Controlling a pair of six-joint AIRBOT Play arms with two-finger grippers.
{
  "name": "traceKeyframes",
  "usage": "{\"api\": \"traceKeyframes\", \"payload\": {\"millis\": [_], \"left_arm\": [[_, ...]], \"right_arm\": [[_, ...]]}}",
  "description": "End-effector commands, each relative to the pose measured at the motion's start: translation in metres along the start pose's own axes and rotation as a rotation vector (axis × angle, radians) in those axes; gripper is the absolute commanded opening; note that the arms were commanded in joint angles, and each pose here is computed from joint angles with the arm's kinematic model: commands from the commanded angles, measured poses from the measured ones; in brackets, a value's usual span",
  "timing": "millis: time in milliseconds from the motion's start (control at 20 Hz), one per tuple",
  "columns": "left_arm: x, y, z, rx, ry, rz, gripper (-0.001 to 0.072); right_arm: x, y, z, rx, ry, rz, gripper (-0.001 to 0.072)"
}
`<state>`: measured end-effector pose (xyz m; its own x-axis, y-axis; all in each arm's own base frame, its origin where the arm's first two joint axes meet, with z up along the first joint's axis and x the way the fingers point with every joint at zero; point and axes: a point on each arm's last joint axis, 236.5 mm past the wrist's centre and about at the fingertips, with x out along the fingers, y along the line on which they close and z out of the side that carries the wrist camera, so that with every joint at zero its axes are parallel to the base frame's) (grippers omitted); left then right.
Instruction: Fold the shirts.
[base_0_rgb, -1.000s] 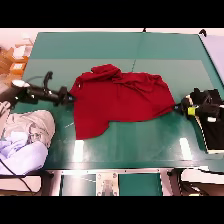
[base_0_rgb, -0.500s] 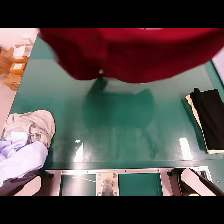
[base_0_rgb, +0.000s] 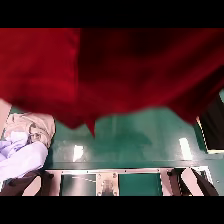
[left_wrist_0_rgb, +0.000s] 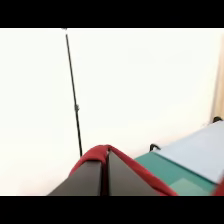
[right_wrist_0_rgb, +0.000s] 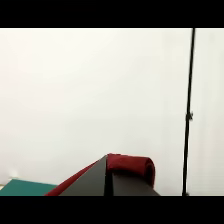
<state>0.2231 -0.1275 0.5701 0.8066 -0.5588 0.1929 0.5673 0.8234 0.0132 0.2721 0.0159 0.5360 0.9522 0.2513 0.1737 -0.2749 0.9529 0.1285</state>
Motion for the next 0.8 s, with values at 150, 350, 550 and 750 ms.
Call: {"api": "traceKeyframes", "payload": {"millis": [150,350,550,750], "left_arm": [[0.058,0.089,-0.182,-0.325,0.371,0.085,0.0031],[0.098,0.145,-0.369,-0.595,0.636,0.086,0.0031],[0.120,0.197,-0.528,-0.825,0.786,0.178,0.0031],[0.142,0.229,-0.600,-0.930,0.776,0.226,0.0031]], "right_arm": [[0.040,-0.084,-0.142,0.314,0.242,-0.044,0.0017],[0.085,-0.142,-0.332,0.551,0.474,-0.130,0.0017],[0.120,-0.194,-0.495,0.715,0.674,-0.267,0.0017],[0.166,-0.223,-0.566,0.852,0.758,-0.242,0.0017]]}}
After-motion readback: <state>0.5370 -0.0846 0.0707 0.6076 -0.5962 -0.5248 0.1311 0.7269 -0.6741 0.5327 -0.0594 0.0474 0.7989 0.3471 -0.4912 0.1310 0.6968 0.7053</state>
